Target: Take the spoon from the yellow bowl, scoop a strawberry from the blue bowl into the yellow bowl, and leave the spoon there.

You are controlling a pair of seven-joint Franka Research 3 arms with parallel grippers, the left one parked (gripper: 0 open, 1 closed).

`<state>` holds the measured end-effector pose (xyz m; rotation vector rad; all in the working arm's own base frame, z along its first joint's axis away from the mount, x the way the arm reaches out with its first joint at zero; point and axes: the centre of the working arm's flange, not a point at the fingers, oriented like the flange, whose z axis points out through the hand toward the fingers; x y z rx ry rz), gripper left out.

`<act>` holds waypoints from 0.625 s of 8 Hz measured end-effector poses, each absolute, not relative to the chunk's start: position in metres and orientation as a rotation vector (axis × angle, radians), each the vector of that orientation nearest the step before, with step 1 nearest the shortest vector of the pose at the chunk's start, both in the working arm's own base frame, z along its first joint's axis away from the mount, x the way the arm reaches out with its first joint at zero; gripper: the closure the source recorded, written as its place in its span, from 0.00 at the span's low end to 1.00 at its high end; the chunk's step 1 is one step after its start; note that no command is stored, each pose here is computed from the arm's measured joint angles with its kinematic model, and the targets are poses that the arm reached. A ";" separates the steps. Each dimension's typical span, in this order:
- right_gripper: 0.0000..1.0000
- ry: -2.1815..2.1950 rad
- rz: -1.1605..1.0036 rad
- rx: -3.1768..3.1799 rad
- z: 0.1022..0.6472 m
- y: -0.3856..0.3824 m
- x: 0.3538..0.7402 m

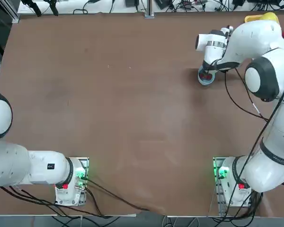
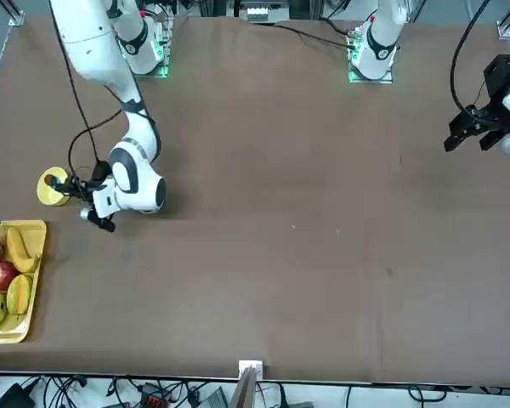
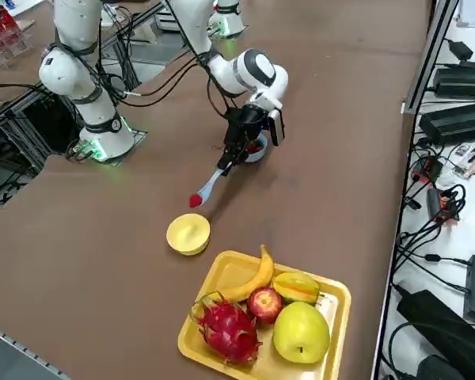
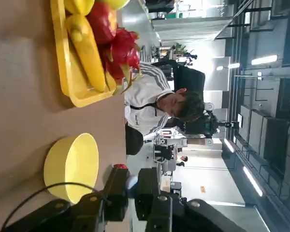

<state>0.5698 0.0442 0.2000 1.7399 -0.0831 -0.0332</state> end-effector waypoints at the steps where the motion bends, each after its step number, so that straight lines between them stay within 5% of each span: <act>1: 0.88 -0.060 -0.069 1.745 0.198 0.036 0.570; 5: 0.88 0.036 -0.167 1.783 0.191 0.017 0.570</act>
